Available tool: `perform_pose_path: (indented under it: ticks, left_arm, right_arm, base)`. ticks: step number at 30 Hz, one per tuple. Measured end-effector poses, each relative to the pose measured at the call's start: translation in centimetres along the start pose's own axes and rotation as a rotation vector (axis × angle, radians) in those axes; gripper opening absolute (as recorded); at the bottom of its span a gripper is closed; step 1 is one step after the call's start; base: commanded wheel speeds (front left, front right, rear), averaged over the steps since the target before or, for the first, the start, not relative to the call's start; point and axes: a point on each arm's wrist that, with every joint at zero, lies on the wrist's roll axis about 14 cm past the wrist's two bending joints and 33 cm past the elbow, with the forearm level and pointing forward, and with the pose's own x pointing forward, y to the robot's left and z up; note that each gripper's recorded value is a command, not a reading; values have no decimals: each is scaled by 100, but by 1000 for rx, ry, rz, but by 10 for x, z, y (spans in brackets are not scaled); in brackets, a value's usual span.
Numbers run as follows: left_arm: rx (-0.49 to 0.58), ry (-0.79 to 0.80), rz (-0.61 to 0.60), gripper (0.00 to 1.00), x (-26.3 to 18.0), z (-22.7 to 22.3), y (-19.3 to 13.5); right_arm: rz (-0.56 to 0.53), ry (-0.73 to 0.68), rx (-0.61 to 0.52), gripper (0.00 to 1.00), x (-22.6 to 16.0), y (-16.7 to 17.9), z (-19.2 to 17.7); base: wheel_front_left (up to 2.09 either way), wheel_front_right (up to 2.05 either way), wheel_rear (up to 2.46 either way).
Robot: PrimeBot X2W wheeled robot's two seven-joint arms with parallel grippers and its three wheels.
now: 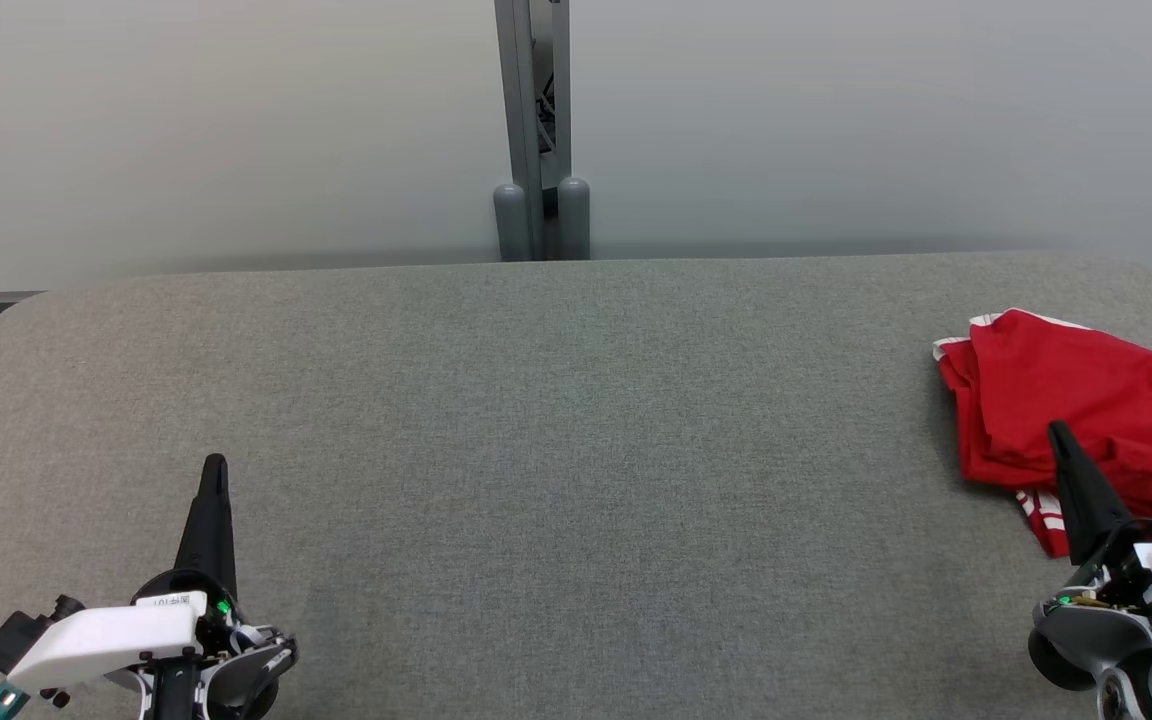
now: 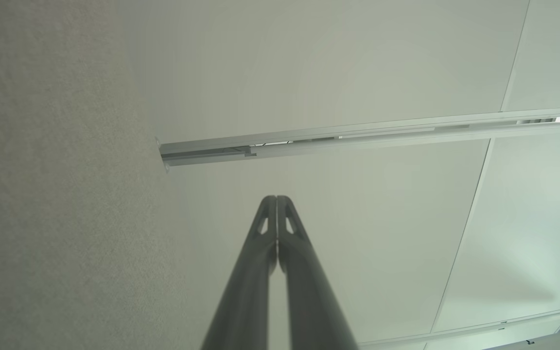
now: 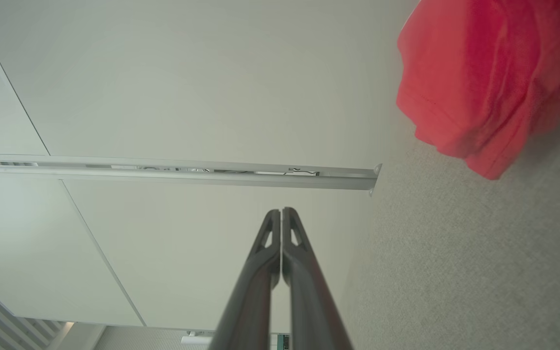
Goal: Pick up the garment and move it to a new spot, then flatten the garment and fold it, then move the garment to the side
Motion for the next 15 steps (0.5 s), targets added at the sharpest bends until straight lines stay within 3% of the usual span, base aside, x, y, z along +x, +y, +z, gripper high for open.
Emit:
perform_pose_path:
  ticks: [15]
  left_arm:
    - [0,0,0,0,0,0,0]
  right_arm:
    - [0,0,1,0,0,0,0]
  base:
    - [0,0,0]
